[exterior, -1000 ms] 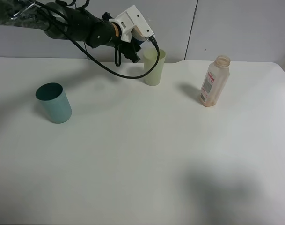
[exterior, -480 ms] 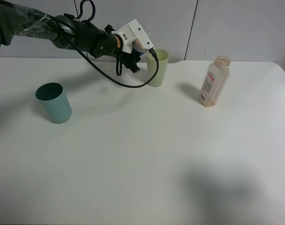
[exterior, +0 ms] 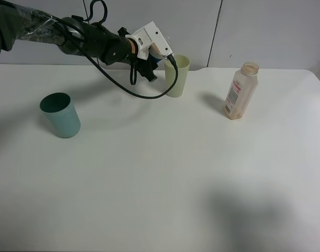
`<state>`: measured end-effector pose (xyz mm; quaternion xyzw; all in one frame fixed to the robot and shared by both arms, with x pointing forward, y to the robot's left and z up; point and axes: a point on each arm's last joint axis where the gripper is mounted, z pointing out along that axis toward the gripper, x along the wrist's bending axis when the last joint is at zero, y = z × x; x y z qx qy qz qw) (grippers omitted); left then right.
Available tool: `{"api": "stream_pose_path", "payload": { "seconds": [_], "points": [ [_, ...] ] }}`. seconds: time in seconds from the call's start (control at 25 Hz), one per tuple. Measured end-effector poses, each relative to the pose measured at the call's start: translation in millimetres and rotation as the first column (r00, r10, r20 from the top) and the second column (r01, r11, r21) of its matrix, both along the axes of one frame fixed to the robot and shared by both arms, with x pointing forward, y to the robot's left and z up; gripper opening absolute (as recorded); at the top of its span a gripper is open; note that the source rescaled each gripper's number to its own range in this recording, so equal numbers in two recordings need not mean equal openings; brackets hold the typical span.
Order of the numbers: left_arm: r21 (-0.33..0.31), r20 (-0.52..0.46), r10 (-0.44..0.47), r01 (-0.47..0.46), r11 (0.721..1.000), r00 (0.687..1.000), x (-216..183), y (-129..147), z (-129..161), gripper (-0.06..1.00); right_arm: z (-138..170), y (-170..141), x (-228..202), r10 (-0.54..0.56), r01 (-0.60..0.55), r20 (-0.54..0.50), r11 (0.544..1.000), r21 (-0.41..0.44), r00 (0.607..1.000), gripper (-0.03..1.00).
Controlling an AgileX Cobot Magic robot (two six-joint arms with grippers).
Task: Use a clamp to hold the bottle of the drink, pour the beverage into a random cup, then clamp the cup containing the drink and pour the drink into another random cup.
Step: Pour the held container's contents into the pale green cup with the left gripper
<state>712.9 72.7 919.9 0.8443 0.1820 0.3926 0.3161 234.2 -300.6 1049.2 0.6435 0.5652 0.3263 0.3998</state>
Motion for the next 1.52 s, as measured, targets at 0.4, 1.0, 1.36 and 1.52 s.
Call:
{"api": "stream_pose_path", "payload": {
  "seconds": [0.4, 1.0, 1.36, 1.52],
  "points": [
    [0.020, 0.011, -0.004, 0.003, 1.000, 1.000, 2.4, 5.0, 0.1, 0.02, 0.0, 0.0, 0.0, 0.000, 0.000, 0.000, 1.000, 0.000, 1.000, 1.00],
    [0.034, 0.027, -0.002, 0.001, 0.999, 1.000, 6.5, 4.2, 8.4, 0.02, 0.0, 0.0, 0.0, 0.000, 0.000, 0.000, 1.000, 0.000, 1.000, 1.00],
    [0.049, 0.017, 0.000, -0.001, 0.999, 1.000, 6.1, 5.0, 7.2, 0.02, 0.0, 0.0, 0.0, 0.000, 0.000, 0.000, 1.000, 0.000, 1.000, 1.00],
    [0.058, 0.025, -0.003, 0.002, 0.998, 1.000, 5.6, 5.6, 12.6, 0.02, 0.0, 0.0, 0.0, 0.000, 0.000, 0.000, 1.000, 0.000, 1.000, 1.00]
  ]
}}
